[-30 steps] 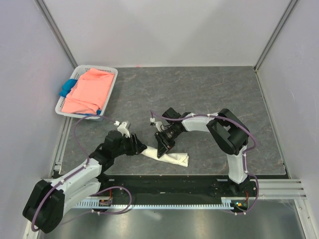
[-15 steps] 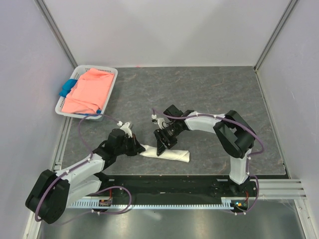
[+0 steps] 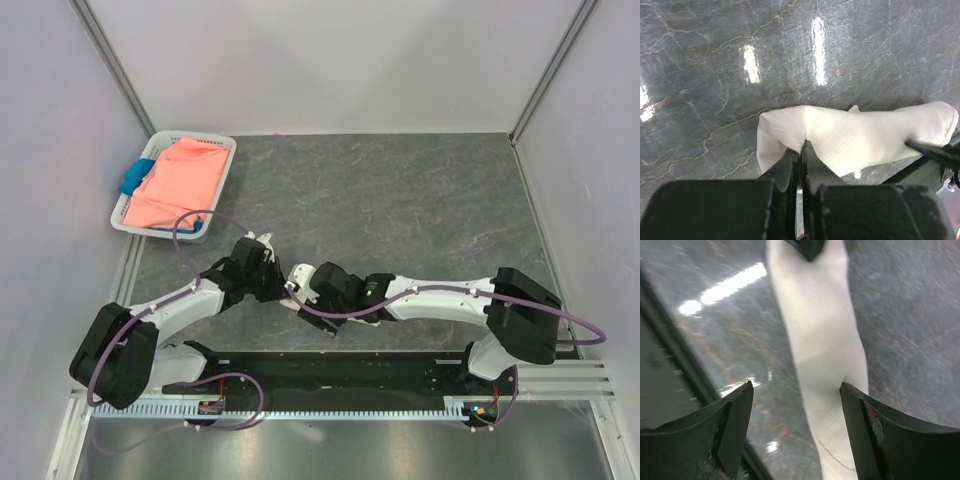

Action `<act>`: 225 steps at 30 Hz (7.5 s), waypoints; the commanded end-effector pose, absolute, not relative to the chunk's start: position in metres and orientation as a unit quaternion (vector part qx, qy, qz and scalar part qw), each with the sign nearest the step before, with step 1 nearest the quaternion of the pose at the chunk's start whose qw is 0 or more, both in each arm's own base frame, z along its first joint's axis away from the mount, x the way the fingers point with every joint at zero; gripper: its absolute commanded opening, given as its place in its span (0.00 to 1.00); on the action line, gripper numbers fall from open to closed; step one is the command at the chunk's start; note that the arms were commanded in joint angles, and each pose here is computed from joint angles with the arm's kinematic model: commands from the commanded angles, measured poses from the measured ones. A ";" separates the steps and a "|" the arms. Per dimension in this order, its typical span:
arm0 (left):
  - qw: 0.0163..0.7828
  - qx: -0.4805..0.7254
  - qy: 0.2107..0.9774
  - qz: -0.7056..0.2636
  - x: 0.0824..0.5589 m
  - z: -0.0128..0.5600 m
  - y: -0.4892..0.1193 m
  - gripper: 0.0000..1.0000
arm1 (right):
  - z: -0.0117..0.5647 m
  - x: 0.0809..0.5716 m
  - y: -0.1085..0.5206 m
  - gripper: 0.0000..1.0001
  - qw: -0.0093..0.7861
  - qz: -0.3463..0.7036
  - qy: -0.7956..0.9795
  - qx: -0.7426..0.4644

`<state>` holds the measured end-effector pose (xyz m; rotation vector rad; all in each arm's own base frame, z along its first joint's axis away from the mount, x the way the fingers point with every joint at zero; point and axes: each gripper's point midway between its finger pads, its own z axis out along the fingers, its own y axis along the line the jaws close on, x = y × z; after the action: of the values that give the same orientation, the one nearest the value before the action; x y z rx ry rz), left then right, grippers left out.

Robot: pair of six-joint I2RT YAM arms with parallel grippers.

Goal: Fold the napkin, place the utensils inside, and roll it up
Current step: Roll the napkin with the utensil

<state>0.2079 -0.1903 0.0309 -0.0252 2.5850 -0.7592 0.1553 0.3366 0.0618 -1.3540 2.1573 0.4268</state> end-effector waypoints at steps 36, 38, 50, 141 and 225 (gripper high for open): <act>0.220 0.019 0.936 -0.275 0.218 0.048 -0.196 0.20 | -0.002 0.175 0.322 0.40 0.237 0.067 0.794 -0.556; 0.242 0.011 0.932 -0.271 0.223 0.058 -0.191 0.38 | -0.002 0.174 0.320 0.36 0.218 0.082 0.805 -0.546; 0.322 -0.051 0.918 -0.226 0.223 0.084 -0.154 0.86 | 0.002 0.155 0.323 0.30 0.068 0.258 0.838 -0.477; 0.319 0.033 0.858 -0.402 0.231 0.075 -0.263 0.76 | 0.028 0.237 0.309 0.81 0.151 0.314 0.871 -0.347; 0.423 -0.046 0.828 -0.366 0.242 0.027 -0.222 0.56 | -0.003 0.195 0.311 0.78 0.079 0.378 0.869 -0.309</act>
<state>0.2491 -0.2296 0.0481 -0.0887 2.0368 -0.9382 0.1886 0.3406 0.0373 -1.0034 2.4601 1.4515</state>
